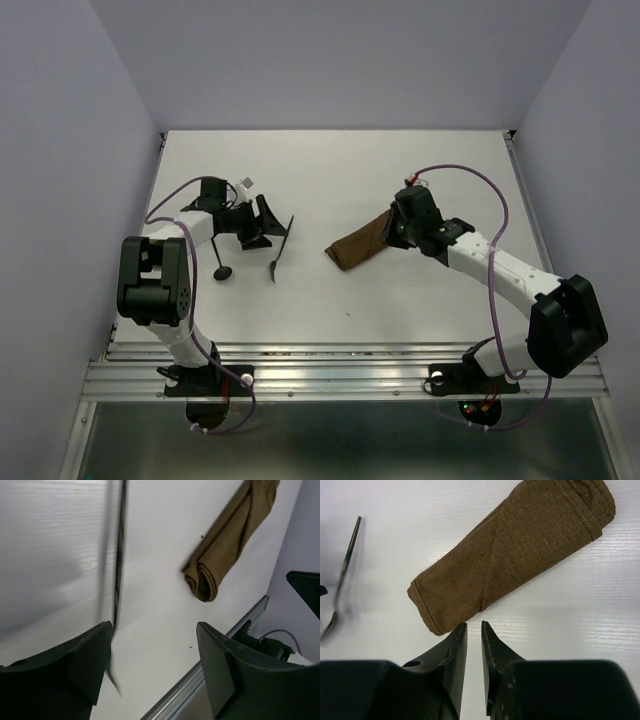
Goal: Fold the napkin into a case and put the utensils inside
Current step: Place the fork at the center of the board, then pick up the fork from the center of the board.
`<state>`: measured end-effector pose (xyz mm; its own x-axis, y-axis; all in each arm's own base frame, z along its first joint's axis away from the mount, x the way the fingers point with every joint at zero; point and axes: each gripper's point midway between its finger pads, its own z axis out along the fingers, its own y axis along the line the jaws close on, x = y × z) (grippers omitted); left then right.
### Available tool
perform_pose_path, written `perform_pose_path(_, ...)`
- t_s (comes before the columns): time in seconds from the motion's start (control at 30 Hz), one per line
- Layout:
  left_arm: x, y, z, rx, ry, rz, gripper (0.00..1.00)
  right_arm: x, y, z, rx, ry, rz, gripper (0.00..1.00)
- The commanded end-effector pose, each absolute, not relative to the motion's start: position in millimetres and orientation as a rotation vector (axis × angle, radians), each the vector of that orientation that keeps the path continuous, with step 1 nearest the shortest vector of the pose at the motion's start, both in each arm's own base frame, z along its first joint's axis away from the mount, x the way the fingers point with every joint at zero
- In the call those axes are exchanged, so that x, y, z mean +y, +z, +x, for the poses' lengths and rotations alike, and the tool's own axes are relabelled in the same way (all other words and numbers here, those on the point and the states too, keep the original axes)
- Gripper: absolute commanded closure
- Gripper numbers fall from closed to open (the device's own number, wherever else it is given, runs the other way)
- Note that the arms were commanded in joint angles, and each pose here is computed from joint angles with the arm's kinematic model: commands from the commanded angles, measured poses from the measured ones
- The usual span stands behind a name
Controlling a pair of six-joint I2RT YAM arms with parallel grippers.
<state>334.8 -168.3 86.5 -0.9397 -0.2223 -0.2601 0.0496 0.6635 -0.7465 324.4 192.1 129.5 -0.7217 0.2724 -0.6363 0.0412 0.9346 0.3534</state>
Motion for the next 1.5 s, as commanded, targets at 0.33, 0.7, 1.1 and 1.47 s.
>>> perform_pose_path(0.33, -89.5, 112.9, 364.8, 2.5, -0.452, -0.22, 0.26, 193.1, 133.4, 329.3, 2.338, 0.412, 0.238, 0.76)
perform_pose_path(0.7, -101.6, 89.7, 358.4, 2.574, -0.268, -0.123, 0.3, 194.7, 131.4, 329.0, 2.345, 0.419, 0.238, 0.76)
perform_pose_path(1.1, -96.0, 53.7, 336.1, 2.683, -0.009, -0.108, 0.3, 194.5, 129.9, 327.8, 2.351, 0.419, 0.235, 0.76)
perform_pose_path(1.47, -90.0, 35.7, 301.7, 2.763, 0.06, -0.123, 0.38, 196.1, 132.3, 328.2, 2.348, 0.43, 0.234, 0.75)
